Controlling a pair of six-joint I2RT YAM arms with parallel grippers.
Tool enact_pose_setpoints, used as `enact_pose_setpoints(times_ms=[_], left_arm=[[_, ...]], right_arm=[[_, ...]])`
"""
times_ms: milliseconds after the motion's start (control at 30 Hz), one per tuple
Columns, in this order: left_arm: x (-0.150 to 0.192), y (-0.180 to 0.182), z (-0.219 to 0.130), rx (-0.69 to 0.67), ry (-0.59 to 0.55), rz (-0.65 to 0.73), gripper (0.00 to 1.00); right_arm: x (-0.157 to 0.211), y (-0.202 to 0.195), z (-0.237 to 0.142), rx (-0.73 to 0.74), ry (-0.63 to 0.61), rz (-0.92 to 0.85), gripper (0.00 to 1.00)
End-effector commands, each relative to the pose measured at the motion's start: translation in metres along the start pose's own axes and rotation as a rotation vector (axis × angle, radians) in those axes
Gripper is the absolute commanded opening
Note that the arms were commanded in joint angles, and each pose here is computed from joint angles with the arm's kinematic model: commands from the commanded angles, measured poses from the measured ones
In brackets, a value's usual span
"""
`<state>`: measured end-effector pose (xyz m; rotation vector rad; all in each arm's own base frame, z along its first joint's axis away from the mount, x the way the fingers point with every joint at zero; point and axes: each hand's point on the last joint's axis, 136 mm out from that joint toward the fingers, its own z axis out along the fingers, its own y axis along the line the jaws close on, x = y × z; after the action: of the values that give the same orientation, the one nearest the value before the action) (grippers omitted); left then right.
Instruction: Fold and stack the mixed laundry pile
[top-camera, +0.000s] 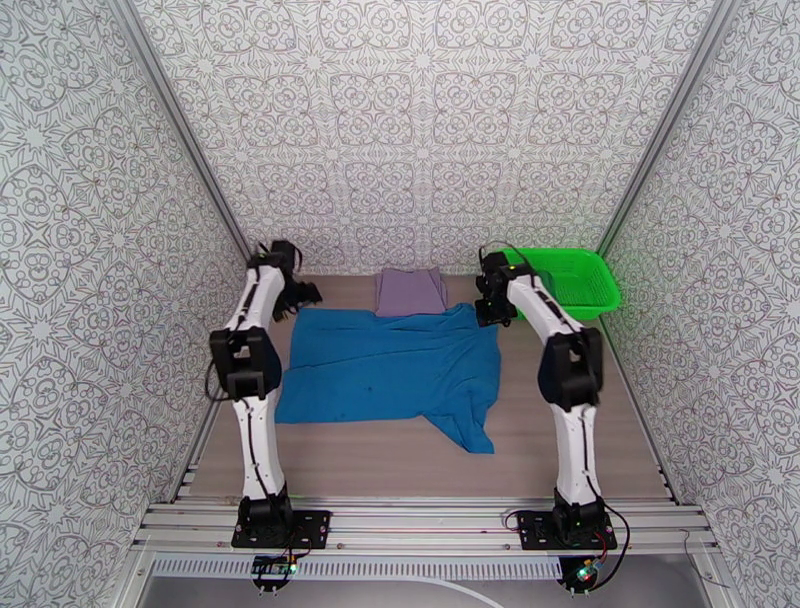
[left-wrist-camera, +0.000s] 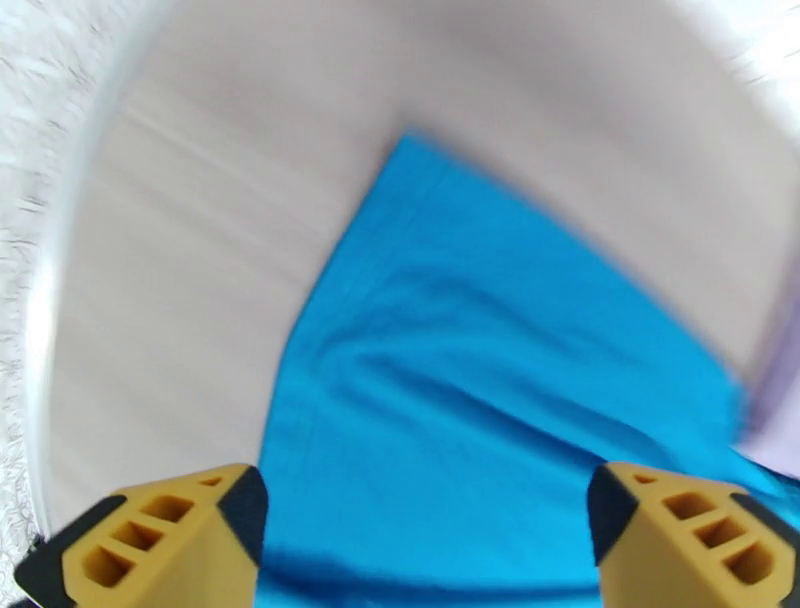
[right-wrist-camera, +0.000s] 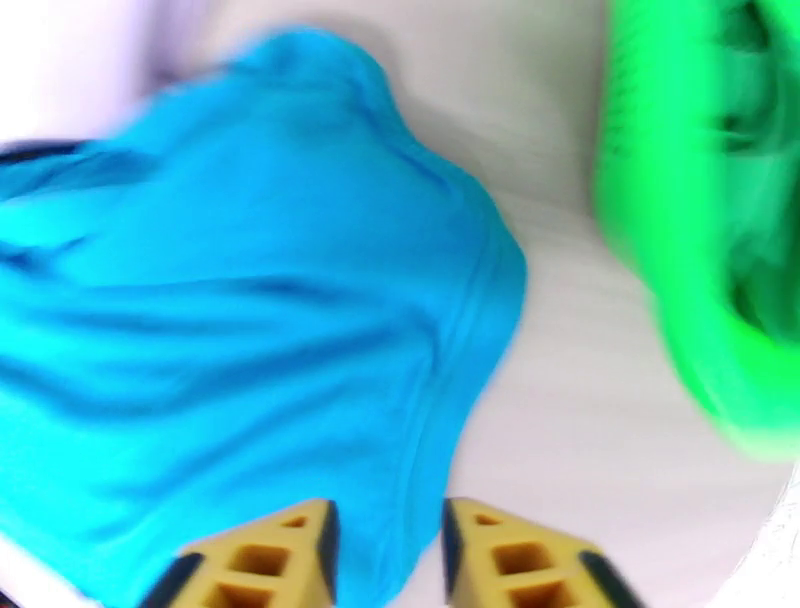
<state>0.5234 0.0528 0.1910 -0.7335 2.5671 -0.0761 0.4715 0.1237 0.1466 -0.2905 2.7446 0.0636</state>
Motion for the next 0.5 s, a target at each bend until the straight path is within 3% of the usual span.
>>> enact_pose_setpoints(times_ms=[0,67,167,300,467], left_arm=[[0.005,0.009,-0.083,-0.003,-0.084,0.026,0.89],[0.031,0.025,-0.099,-0.037,-0.051,0.017,0.85],[0.099,0.061,-0.086,-0.076,0.069,-0.043,0.75],[0.169,0.113,-0.069,-0.060,0.125,-0.227,0.67],[0.230,0.169,-0.050,-0.128,0.224,-0.445,0.62]], right_arm=[[0.031,0.034,-0.031,-0.083,-0.047,-0.042,0.47],[0.060,0.048,-0.038,-0.112,-0.056,-0.053,0.51],[0.104,0.069,-0.042,-0.157,-0.067,-0.064,0.53],[0.147,0.096,-0.043,-0.230,-0.077,-0.091,0.53],[0.176,0.120,-0.038,-0.288,-0.063,-0.144,0.52]])
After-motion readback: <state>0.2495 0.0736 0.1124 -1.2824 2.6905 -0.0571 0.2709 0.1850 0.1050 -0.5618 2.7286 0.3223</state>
